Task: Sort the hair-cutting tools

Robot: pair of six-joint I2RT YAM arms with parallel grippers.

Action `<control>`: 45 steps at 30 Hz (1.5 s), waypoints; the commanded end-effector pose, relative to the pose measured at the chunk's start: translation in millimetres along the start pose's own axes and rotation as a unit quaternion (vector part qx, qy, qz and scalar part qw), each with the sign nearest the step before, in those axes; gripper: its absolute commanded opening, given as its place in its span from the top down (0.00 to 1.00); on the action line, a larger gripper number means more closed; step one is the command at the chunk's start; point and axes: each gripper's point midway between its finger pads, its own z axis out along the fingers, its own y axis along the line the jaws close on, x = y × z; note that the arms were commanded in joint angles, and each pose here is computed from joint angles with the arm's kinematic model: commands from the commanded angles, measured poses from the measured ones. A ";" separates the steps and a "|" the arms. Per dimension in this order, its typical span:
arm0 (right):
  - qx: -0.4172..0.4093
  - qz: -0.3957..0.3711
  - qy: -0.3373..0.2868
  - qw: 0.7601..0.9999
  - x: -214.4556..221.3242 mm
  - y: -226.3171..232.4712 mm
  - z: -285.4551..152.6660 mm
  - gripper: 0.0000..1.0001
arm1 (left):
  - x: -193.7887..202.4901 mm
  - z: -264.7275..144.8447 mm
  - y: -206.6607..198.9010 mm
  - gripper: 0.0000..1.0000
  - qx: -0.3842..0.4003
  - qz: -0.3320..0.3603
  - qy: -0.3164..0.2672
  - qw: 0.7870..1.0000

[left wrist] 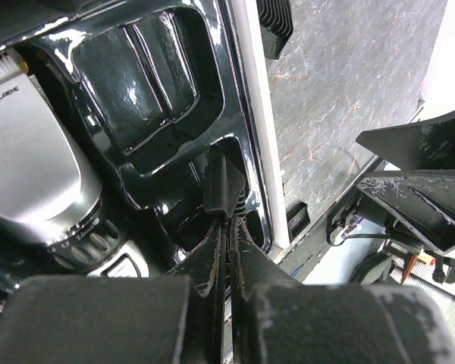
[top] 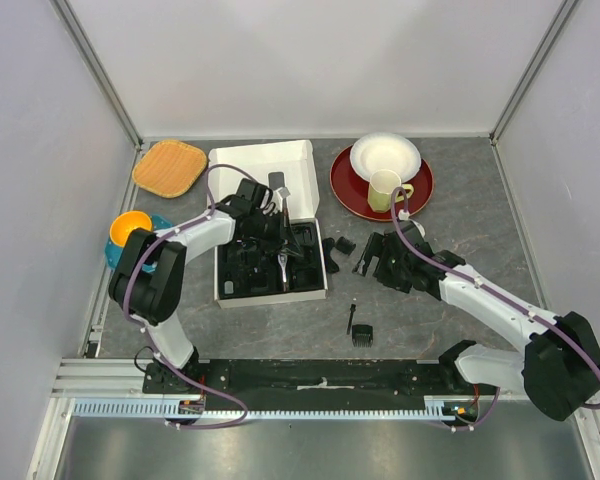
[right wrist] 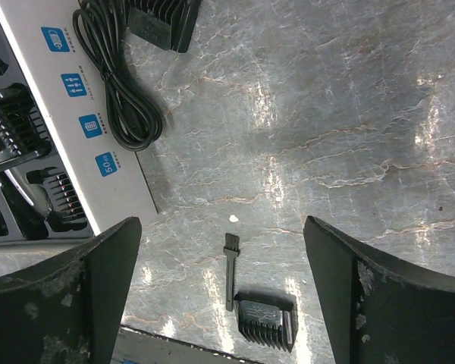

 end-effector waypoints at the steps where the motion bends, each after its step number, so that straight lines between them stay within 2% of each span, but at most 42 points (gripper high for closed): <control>1: -0.006 -0.014 -0.002 1.000 0.5 -0.8 2.8 0.04 | -1.3 2.3 -9.8 0.98 0.033 0.020 0.024 0.999; 8: -0.001 -0.017 0.001 1.000 3.7 -5.2 4.1 0.04 | -1.4 9.2 -5.4 0.95 0.033 0.002 0.036 0.999; 9: 0.000 -0.016 0.002 1.000 4.4 -6.4 4.2 0.04 | -1.7 9.6 -4.3 0.92 0.031 0.000 0.034 0.999; 11: 0.000 -0.015 0.002 1.000 5.2 -6.1 4.3 0.04 | -2.8 9.0 4.5 0.79 0.005 -0.002 0.028 1.000; 17: -0.002 -0.011 0.000 1.000 5.3 -6.5 3.0 0.05 | -5.6 0.9 21.7 0.57 -0.055 0.013 0.007 0.998; 23: 0.007 -0.010 0.006 1.000 9.1 -11.5 9.4 0.05 | -14.0 -14.2 16.0 0.49 -0.075 0.021 -0.024 0.997; 28: 0.008 -0.007 0.011 1.000 11.5 -12.2 12.6 0.05 | -22.2 -28.9 4.1 0.50 -0.076 0.030 -0.051 0.995; 34: 0.010 -0.003 0.013 1.000 12.5 -13.0 14.2 0.05 | -31.6 -37.4 -18.4 0.62 -0.042 0.041 -0.073 0.996; 40: 0.018 -0.001 0.019 1.000 16.0 -16.7 18.3 0.06 | -28.0 -17.9 -27.3 0.62 -0.013 0.035 -0.056 0.998; 45: 0.020 -0.002 0.024 1.000 19.0 -18.7 19.3 0.06 | -30.2 -4.3 -32.9 0.62 -0.002 0.028 -0.068 0.997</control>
